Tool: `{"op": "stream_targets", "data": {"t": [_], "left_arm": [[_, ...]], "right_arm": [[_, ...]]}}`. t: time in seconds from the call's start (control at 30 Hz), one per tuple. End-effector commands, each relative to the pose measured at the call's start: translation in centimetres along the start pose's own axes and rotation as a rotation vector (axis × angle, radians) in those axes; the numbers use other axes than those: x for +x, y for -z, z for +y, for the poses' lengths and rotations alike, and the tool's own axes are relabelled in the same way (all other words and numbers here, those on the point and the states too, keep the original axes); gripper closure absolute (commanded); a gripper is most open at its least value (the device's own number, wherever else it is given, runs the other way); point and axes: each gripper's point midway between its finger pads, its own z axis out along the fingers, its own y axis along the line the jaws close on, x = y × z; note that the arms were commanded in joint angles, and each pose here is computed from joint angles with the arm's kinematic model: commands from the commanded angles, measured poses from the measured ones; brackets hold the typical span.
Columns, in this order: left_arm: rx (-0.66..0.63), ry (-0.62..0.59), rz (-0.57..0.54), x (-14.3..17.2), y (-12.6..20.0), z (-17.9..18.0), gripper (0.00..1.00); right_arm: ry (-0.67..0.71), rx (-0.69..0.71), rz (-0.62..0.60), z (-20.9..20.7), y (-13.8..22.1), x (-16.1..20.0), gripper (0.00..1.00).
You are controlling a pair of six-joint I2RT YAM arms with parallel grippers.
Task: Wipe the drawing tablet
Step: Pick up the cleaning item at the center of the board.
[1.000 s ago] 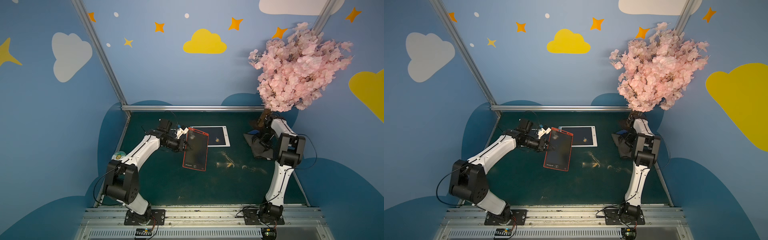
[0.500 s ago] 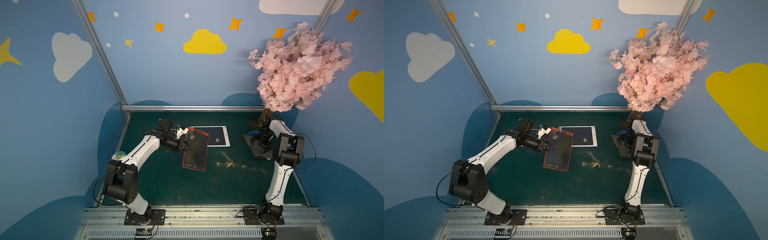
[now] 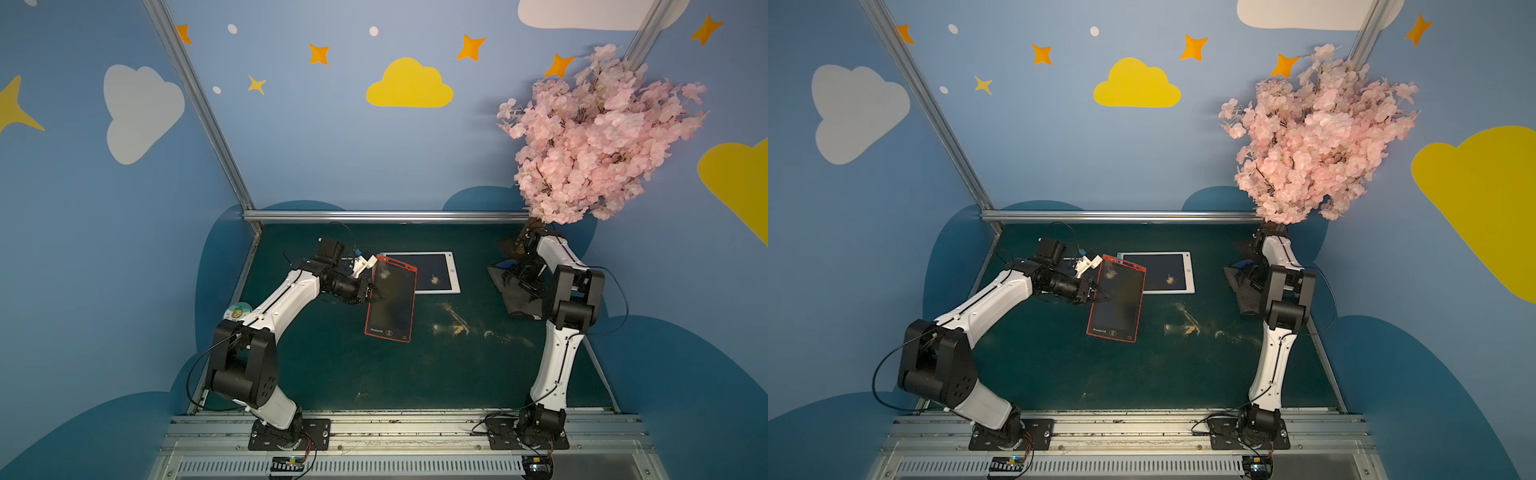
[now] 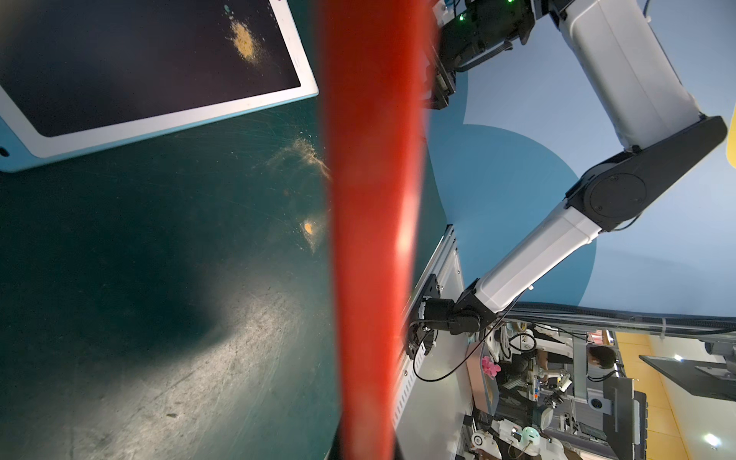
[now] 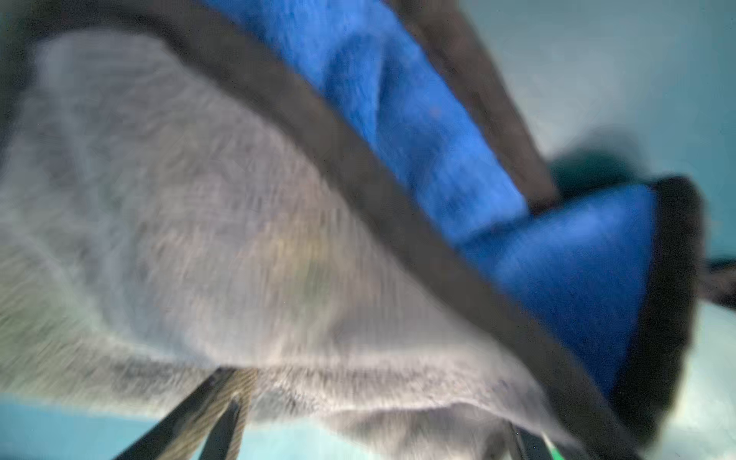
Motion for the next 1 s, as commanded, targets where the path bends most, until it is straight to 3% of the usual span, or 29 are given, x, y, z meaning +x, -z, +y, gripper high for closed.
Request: {"op": "stream_targets", "data": {"t": [0.0,0.1,0.17,0.23,0.27,0.3,0.33,0.67,0.8,0.97], "left_arm": [[0.014,-0.03,0.0,0.4,0.4,-0.9,0.97],[0.014,-0.028,0.001,0.4,0.4,-0.9,0.97],[0.01,-0.029,0.002,0.4,0.4,-0.8,0.97],[0.007,-0.026,0.003,0.4,0.3,-0.7,0.97],[0.004,-0.025,0.004,0.4,0.3,-0.6,0.97],[0.003,-0.025,0.004,0.4,0.3,-0.6,0.97],[0.001,-0.024,0.004,0.4,0.3,-0.6,0.97],[-0.006,-0.027,0.006,0.3,0.1,-0.3,0.97],[-0.086,-0.06,0.012,0.4,-0.1,0.3,0.97],[-0.137,-0.082,0.043,0.3,-0.5,-0.4,0.97]], "right_arm": [[0.025,0.062,0.057,-0.4,-2.9,0.7,0.08],[0.052,0.072,0.035,-0.4,-2.7,1.0,0.14],[0.068,0.057,0.015,-0.4,-2.2,1.2,0.29],[0.093,0.04,-0.025,-0.2,-1.1,1.1,0.56],[0.109,0.031,-0.043,-0.1,-0.4,1.2,0.79],[0.12,0.029,-0.061,0.0,0.3,1.2,0.96],[0.127,0.026,-0.084,0.0,1.2,1.1,1.0],[0.31,-0.077,-0.307,3.1,11.3,3.6,1.0],[0.592,-0.084,-0.443,6.7,15.6,8.0,1.0],[0.944,-0.077,-0.524,10.4,16.5,15.8,1.0]]}}
